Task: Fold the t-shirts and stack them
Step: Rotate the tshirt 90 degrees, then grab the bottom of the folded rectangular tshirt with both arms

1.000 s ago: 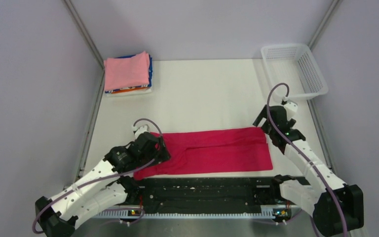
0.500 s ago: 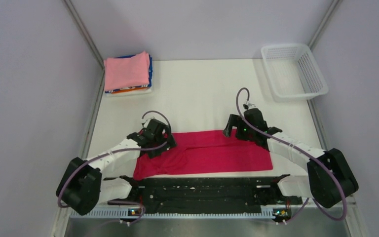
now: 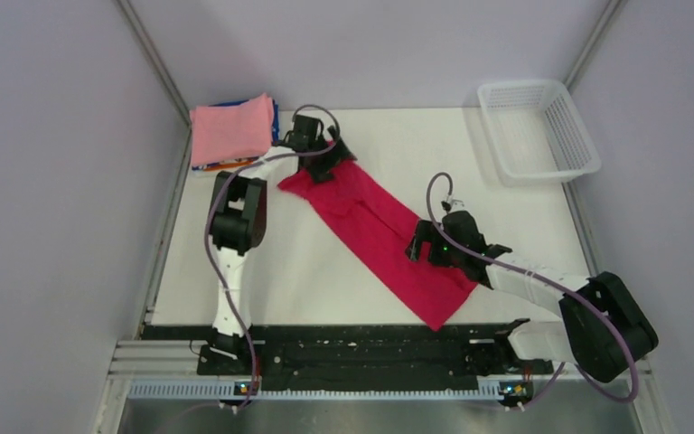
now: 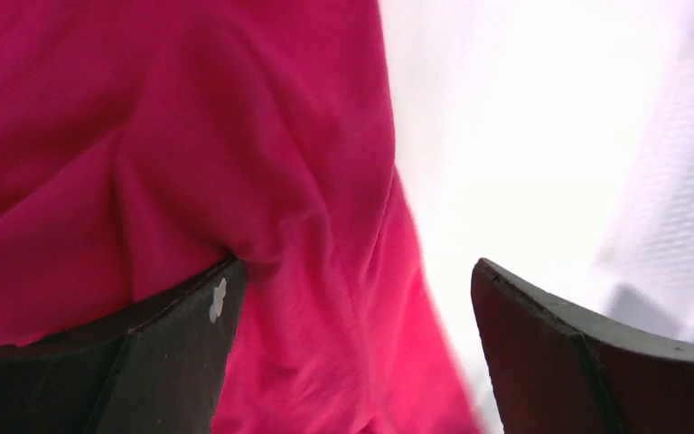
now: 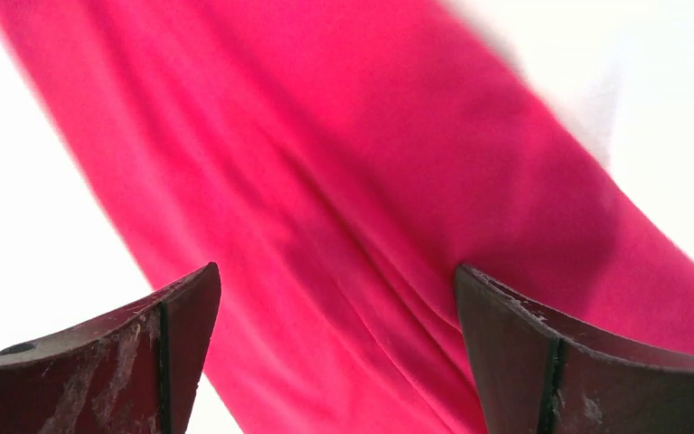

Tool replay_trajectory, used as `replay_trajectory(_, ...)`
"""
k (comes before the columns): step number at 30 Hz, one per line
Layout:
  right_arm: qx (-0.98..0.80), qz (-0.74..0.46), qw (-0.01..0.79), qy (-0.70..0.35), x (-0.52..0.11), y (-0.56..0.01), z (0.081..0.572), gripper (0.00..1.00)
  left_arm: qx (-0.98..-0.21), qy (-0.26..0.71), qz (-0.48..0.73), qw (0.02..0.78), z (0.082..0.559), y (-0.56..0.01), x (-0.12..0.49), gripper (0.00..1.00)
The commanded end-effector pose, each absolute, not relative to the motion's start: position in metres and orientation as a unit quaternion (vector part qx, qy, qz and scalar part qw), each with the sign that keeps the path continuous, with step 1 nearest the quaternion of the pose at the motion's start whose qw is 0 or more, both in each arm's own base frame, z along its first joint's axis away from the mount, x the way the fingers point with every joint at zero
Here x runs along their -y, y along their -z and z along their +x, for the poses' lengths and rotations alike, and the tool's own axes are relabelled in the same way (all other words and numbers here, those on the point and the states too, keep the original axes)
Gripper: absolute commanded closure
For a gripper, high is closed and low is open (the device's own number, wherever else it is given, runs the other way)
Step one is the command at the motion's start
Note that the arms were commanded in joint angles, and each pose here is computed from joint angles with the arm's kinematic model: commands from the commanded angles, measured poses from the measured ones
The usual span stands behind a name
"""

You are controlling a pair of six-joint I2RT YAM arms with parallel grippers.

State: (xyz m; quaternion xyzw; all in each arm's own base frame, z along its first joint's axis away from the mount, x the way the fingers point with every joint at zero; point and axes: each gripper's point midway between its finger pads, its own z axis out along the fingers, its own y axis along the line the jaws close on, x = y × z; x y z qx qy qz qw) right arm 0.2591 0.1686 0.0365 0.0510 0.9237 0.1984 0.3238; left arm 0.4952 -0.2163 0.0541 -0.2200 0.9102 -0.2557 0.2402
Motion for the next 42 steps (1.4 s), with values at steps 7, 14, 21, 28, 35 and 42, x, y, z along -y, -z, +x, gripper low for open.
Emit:
replay_trajectory(7,-0.911,-0.126,0.223,-0.324,-0.269,-0.025,0.187,0.01,-0.716,0.615,-0.218,0.25,0.645,-0.084,0.351,0.01)
replay_trajectory(14,-0.884,-0.189,0.244,-0.35,-0.322,-0.049,0.191,0.01,-0.693,0.607,-0.232,0.313,0.665,-0.092,0.343,0.02)
replay_trajectory(21,-0.874,-0.152,0.305,-0.348,-0.316,-0.087,0.206,0.01,-0.706,0.591,-0.142,0.365,0.651,-0.191,0.335,0.02)
replay_trajectory(28,-0.872,-0.116,0.309,-0.362,-0.304,-0.109,0.196,0.01,-0.745,0.54,-0.05,0.389,0.574,-0.281,0.314,0.02)
replay_trajectory(35,-0.9,-0.05,0.34,-0.268,-0.244,-0.1,0.195,0.01,-0.848,0.381,-0.077,0.361,0.456,-0.235,0.249,0.01)
replay_trajectory(42,-0.913,-0.041,0.271,-0.302,-0.227,-0.067,0.152,0.03,-0.884,0.321,-0.125,0.316,0.307,-0.142,0.202,0.01)
